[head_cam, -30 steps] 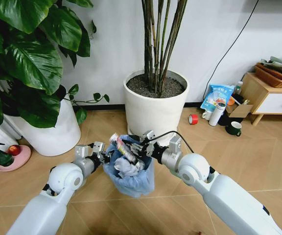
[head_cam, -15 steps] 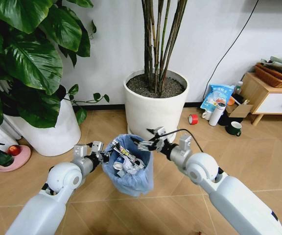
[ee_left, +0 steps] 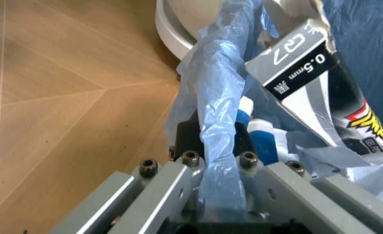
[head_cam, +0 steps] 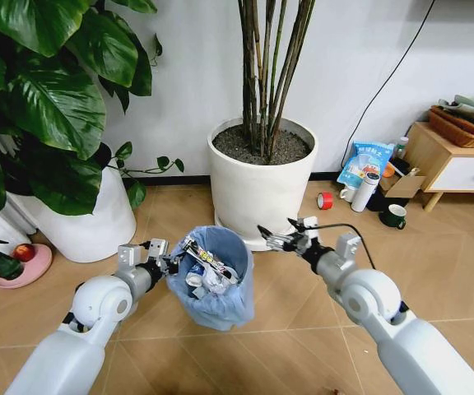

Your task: Pick up the trash bin and place the garbage on the floor into it.

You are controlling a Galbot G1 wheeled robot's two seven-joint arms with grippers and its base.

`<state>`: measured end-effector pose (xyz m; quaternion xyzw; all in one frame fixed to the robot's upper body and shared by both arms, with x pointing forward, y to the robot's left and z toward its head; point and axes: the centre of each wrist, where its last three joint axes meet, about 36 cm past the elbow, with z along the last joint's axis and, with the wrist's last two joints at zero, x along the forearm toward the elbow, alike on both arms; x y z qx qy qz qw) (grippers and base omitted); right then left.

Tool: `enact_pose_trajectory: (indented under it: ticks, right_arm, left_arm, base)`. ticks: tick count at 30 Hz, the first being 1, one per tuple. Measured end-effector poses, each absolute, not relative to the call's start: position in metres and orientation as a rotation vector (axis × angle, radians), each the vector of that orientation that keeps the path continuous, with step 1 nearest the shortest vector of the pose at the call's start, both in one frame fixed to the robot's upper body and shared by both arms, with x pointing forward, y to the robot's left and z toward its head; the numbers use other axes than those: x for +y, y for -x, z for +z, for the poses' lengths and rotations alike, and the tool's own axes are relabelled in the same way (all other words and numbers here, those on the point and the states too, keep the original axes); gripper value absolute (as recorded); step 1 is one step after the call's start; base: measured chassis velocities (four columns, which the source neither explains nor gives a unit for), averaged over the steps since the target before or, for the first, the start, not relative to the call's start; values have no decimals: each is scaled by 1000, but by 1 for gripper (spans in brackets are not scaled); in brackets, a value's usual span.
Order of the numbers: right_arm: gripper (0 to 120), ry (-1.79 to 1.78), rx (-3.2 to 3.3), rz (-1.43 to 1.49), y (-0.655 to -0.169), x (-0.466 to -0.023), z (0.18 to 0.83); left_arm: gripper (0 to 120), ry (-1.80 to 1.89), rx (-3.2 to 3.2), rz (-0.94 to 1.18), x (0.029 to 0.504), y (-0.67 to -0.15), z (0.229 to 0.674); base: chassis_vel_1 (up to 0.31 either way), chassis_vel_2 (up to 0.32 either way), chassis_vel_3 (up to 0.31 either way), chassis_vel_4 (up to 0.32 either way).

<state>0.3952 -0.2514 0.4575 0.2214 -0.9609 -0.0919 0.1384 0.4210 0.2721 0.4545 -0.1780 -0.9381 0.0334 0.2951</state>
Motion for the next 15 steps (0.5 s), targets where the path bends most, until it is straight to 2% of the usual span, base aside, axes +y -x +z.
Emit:
enact_pose_trajectory:
  ticks: [15]
  right_arm:
    - [100,-428,-2806,-235,-348,-288,432]
  left_arm:
    - [0,473,-2494,94,270,-415,453]
  base:
    - [9,-6,-10,11]
